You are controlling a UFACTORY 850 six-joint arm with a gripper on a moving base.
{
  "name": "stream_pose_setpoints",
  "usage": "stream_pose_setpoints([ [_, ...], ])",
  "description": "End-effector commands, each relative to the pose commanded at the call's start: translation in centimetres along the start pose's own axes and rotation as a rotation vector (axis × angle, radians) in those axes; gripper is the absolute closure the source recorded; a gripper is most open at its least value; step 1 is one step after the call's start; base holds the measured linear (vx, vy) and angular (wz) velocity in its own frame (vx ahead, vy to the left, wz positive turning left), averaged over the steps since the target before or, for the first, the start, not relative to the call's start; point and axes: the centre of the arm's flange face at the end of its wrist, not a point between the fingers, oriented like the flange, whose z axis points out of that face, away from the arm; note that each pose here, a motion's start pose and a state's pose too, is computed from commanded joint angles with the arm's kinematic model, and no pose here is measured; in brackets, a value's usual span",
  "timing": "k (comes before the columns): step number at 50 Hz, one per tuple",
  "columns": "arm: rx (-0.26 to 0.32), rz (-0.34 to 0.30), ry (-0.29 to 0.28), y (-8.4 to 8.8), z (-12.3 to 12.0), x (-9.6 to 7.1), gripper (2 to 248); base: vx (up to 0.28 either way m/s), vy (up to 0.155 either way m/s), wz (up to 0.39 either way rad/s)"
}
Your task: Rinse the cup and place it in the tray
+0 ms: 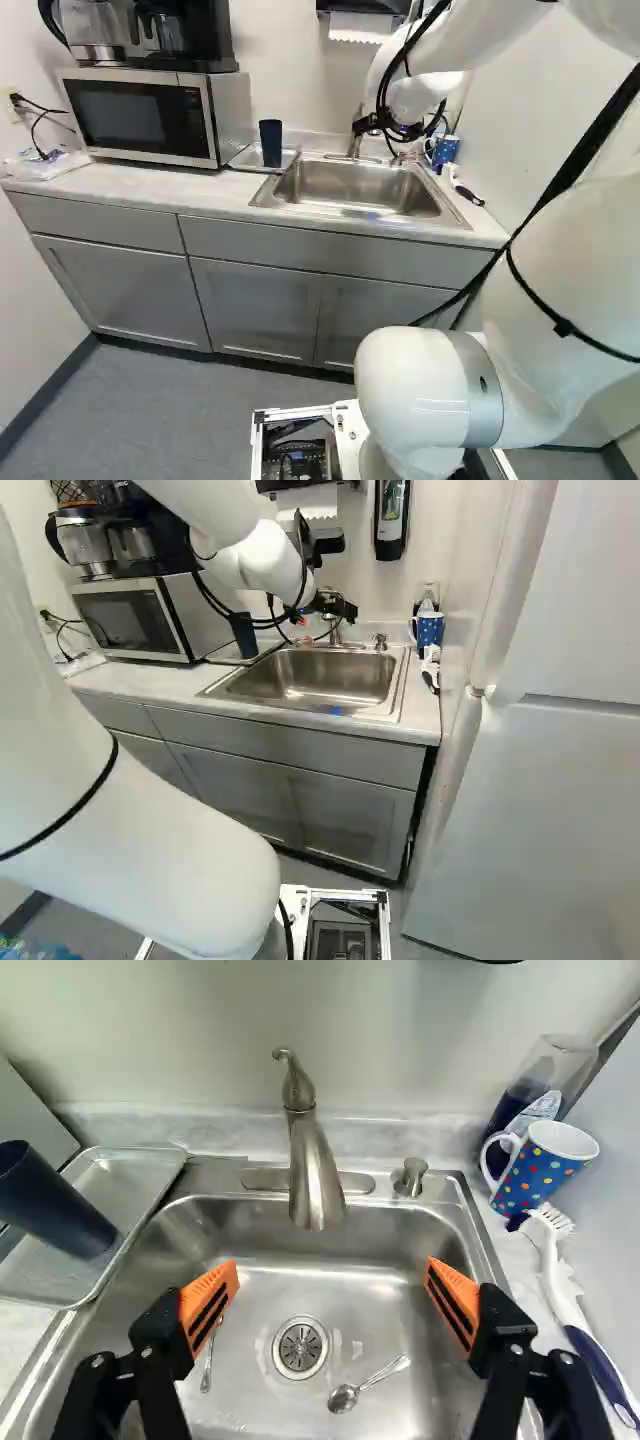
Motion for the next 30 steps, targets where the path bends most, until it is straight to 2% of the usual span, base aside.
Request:
stream_pose_setpoints([
  [30,0.006,0.004,-0.127,0.2,-2.0,-2.6,3,0.000,0.000,0.000],
])
